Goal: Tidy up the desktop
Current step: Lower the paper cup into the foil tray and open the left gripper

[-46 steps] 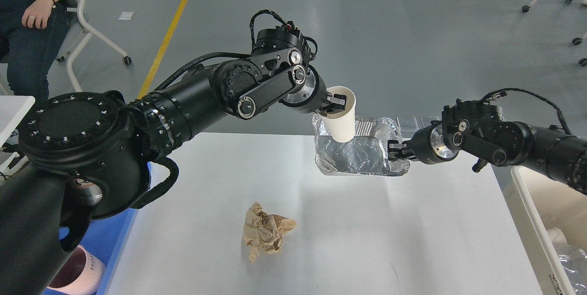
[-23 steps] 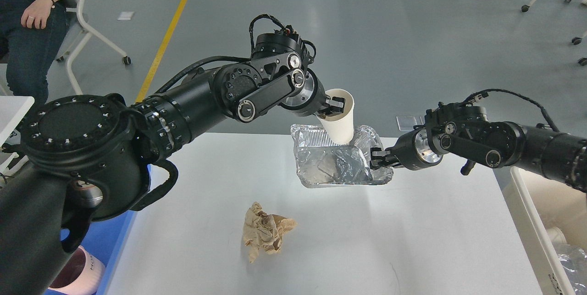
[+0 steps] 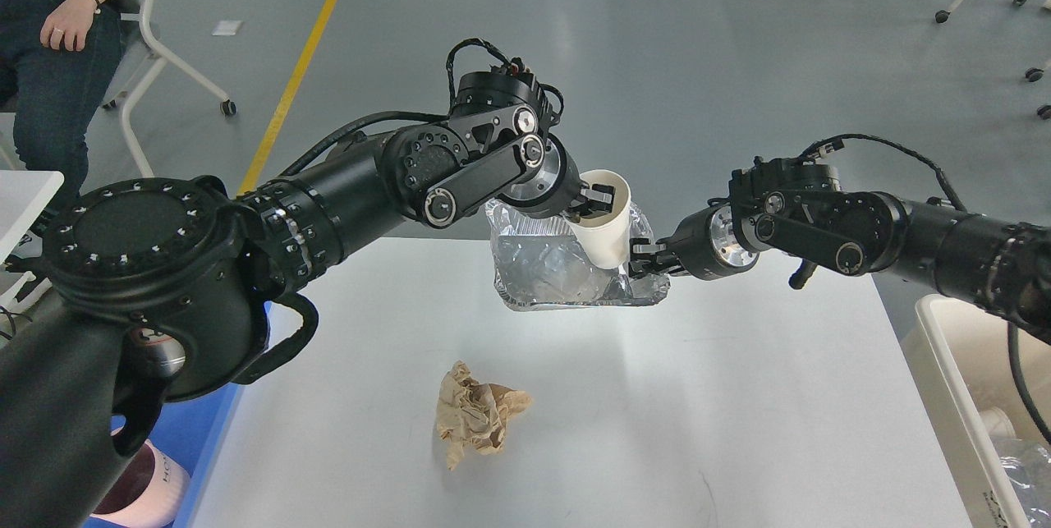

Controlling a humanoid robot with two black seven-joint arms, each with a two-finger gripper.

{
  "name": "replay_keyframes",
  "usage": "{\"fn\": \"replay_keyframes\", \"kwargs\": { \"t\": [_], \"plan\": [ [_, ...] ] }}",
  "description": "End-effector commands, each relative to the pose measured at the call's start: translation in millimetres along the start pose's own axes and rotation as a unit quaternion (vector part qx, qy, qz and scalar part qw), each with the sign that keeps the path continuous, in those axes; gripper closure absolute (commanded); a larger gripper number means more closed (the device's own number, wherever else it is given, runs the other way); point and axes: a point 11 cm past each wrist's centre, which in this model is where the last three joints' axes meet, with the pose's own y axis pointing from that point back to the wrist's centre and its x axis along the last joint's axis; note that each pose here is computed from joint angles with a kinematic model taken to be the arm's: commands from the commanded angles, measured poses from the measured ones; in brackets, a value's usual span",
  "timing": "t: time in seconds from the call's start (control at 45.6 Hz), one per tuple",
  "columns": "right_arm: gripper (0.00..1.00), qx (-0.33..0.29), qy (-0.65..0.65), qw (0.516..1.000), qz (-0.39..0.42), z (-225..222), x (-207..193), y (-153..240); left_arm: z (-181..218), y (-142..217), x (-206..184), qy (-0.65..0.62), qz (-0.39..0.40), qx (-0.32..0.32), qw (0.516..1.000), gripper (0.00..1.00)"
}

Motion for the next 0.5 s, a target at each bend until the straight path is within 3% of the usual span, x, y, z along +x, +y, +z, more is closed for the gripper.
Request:
{"fn": "replay_keyframes", "kwargs": {
  "t": [0.0,0.483],
  "plan": [
    [1.0,-0.004,-0.003,1.0,0.001,-2.4,1.3,-1.6,-1.1,-1.5,-1.4,0.001,-0.001,0.001,1.0,1.0],
    [1.0,-0.007,-0.002,1.0,0.003,-3.8,2.3,-4.7,-7.3,-6.3,-2.7,0.006,0.01,0.016,1.0,0.97]
  ]
}}
